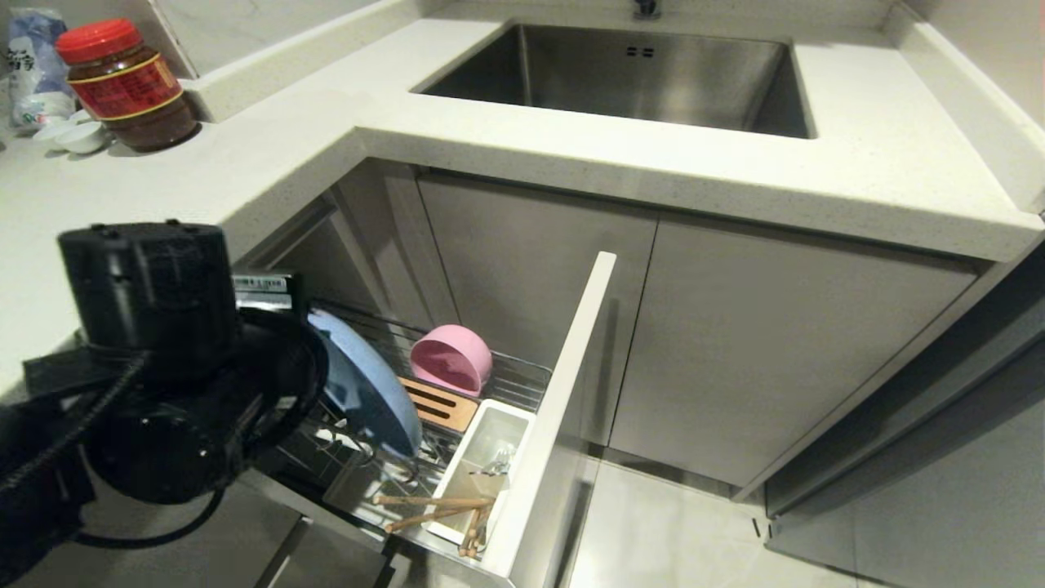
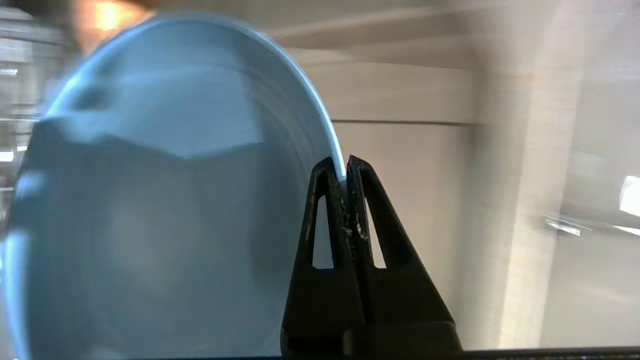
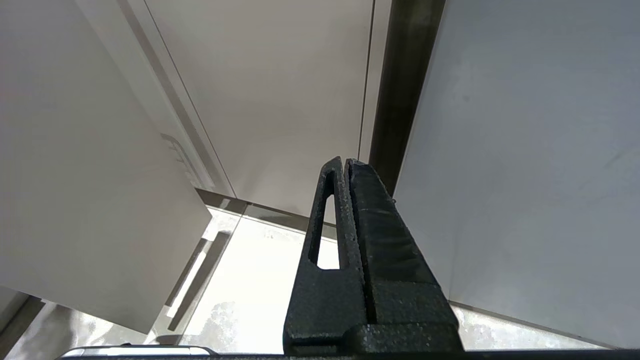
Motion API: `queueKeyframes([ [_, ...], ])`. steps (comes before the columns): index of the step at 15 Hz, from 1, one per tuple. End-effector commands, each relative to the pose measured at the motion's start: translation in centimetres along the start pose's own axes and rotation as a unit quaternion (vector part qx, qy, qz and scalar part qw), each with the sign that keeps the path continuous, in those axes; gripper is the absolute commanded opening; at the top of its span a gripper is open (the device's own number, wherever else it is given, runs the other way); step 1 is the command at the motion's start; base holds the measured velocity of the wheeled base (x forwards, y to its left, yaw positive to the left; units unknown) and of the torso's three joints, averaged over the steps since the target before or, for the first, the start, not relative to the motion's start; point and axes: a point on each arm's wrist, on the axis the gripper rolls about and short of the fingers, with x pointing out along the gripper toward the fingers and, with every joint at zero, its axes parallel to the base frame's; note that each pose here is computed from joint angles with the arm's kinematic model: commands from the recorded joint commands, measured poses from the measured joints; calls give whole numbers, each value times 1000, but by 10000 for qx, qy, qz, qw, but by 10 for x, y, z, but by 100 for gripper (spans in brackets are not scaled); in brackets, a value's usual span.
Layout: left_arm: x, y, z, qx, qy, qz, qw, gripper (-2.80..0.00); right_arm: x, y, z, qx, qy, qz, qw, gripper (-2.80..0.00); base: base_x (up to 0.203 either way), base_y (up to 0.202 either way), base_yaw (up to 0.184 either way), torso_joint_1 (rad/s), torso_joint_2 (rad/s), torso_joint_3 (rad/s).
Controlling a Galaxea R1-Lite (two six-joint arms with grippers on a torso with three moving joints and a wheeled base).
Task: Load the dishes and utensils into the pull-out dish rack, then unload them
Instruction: Pick up the plate and place it in the cupboard
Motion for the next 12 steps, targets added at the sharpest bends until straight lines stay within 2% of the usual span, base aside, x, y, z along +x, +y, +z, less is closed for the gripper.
queueKeyframes([
  [1, -21, -30, 21, -502, -15, -711, 9962, -280, 1, 0, -7, 2, 120, 0, 9999, -280, 0, 0, 0, 0, 0, 0],
  [3, -25, -35, 25, -612, 25, -904, 9940, -280, 1, 0, -7, 2, 120, 0, 9999, -280, 0, 0, 0, 0, 0, 0],
  [5, -23, -28, 22, -535, 34, -799, 9954, -280, 1, 0, -7, 2, 120, 0, 9999, -280, 0, 0, 0, 0, 0, 0],
  [7, -21, -17, 20, -615, 60, -662, 9959, -280, 1, 0, -7, 2, 120, 0, 9999, -280, 0, 0, 0, 0, 0, 0],
  [10, -16, -8, 12, -486, 45, -508, 9975, -280, 1, 0, -7, 2, 120, 0, 9999, -280, 0, 0, 0, 0, 0, 0],
  [12, -14, -3, 10, -591, 57, -436, 9973, -280, 1, 0, -7, 2, 120, 0, 9999, -280, 0, 0, 0, 0, 0, 0],
])
